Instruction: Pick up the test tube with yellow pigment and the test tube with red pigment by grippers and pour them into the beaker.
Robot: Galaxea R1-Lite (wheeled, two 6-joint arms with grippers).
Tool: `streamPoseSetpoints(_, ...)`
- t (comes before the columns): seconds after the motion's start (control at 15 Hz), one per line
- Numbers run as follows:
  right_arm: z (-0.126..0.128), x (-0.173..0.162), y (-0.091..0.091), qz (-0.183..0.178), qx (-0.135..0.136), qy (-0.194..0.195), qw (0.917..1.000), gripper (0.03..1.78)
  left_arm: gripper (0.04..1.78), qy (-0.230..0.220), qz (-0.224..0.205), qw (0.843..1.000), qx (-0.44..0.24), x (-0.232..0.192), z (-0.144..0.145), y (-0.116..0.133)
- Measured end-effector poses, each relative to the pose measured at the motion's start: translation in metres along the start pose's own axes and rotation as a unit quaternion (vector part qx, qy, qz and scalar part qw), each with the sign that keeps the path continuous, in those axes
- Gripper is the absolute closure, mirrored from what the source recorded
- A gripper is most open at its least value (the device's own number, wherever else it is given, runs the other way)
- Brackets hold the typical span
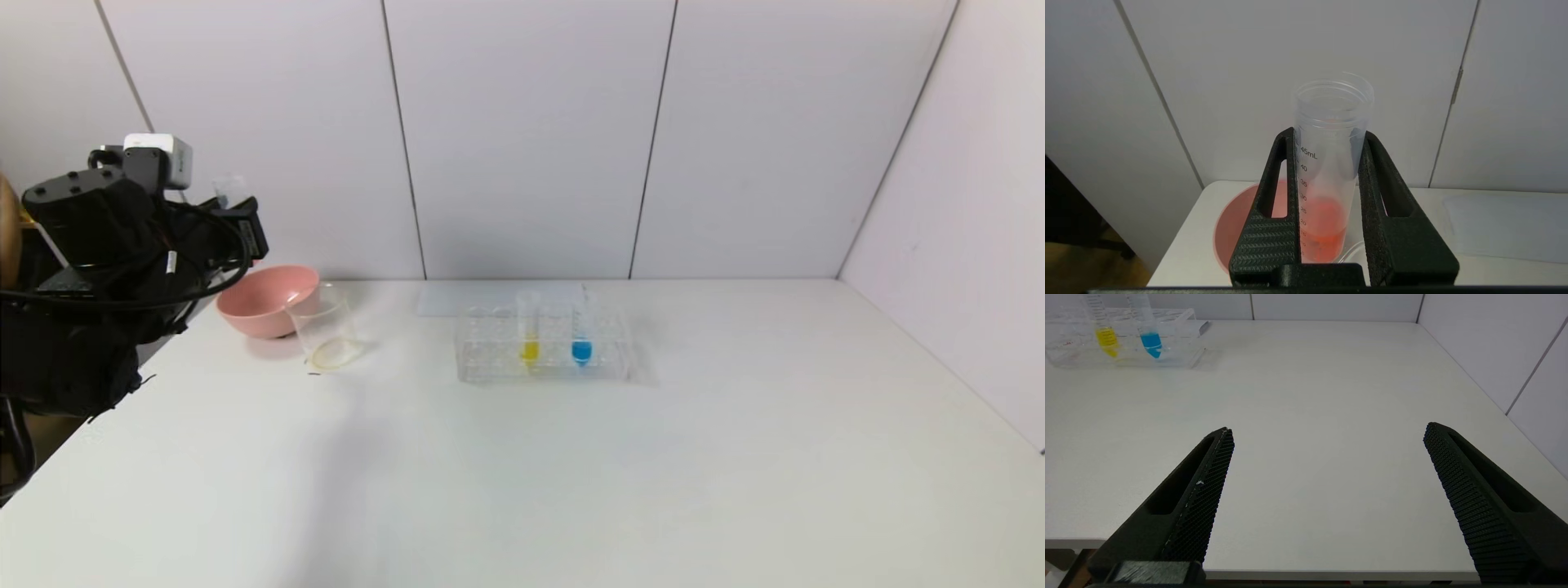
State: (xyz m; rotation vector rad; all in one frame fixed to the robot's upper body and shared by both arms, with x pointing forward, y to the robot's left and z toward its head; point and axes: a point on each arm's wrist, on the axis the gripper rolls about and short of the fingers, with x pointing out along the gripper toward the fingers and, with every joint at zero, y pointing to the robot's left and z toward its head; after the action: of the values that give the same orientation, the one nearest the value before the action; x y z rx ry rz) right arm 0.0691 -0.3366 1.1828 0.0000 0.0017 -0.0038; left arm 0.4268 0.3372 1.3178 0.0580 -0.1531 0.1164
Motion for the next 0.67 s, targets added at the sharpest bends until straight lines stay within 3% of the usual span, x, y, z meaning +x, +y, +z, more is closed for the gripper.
streamPoseSetpoints(0.67,0.000,0.000,0.000,0.000,0.000,0.000,1.0000,0.11,1.38,0.042,0.027,0.999,0.011,-0.005,-0.023,0.019)
